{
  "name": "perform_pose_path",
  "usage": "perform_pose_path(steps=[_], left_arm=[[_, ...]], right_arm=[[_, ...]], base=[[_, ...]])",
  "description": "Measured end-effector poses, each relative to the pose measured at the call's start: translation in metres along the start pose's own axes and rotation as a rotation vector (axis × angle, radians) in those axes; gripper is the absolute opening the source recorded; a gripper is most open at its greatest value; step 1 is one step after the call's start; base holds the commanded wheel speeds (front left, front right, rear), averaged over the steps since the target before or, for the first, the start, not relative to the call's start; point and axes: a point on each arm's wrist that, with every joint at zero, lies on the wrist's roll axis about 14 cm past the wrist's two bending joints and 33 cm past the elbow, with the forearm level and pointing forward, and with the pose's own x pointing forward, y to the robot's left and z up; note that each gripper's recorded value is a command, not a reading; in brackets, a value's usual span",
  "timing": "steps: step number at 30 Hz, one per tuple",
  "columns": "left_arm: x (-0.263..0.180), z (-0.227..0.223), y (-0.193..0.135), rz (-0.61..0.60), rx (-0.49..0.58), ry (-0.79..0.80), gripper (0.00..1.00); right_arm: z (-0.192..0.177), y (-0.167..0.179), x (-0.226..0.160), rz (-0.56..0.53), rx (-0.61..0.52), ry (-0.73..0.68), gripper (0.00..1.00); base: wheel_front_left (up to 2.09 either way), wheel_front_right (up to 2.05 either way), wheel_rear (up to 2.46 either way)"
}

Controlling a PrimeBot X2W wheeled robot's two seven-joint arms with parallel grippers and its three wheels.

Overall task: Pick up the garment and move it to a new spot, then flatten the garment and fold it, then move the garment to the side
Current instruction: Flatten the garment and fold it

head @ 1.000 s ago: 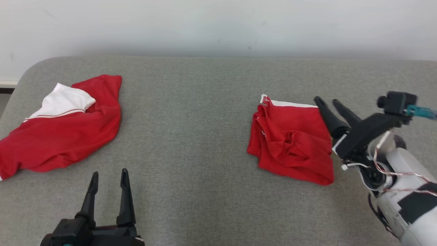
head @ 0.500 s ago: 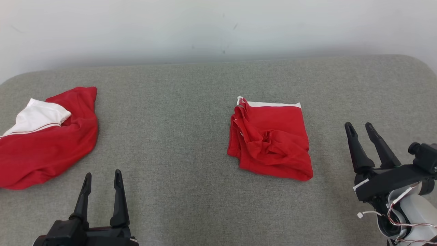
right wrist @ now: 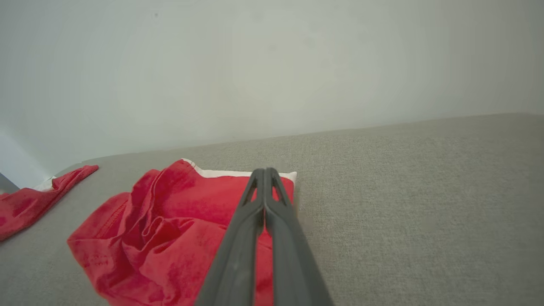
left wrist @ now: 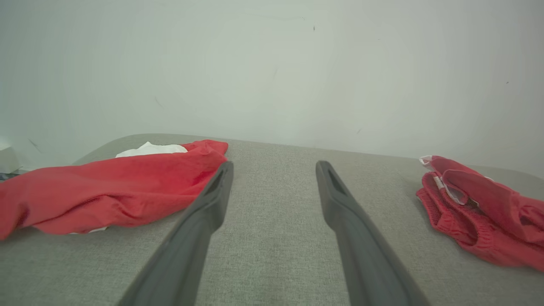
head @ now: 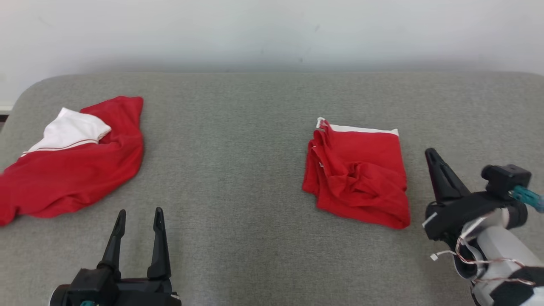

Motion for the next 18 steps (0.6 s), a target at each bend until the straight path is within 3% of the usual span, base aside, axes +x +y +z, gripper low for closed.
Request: perform_pose_path(steps=[7,13,18], left_arm=[[-0.006,0.000,0.013,0.037,0.012,0.005,1.00],[-0.014,-0.002,0.027,0.083,0.022,0.018,1.00],[-0.019,0.000,0.036,0.114,0.025,0.016,1.00]], right_arm=[[-0.036,0.023,0.036,0.077,-0.129,0.147,0.00],[-0.079,0.045,0.040,0.124,-0.130,0.267,0.00],[-0.092,0.084,0.043,0.207,-0.082,0.282,0.00]], base=[[0.00,0.00,0.00],[0.00,0.00,0.00],[0.00,0.00,0.00]])
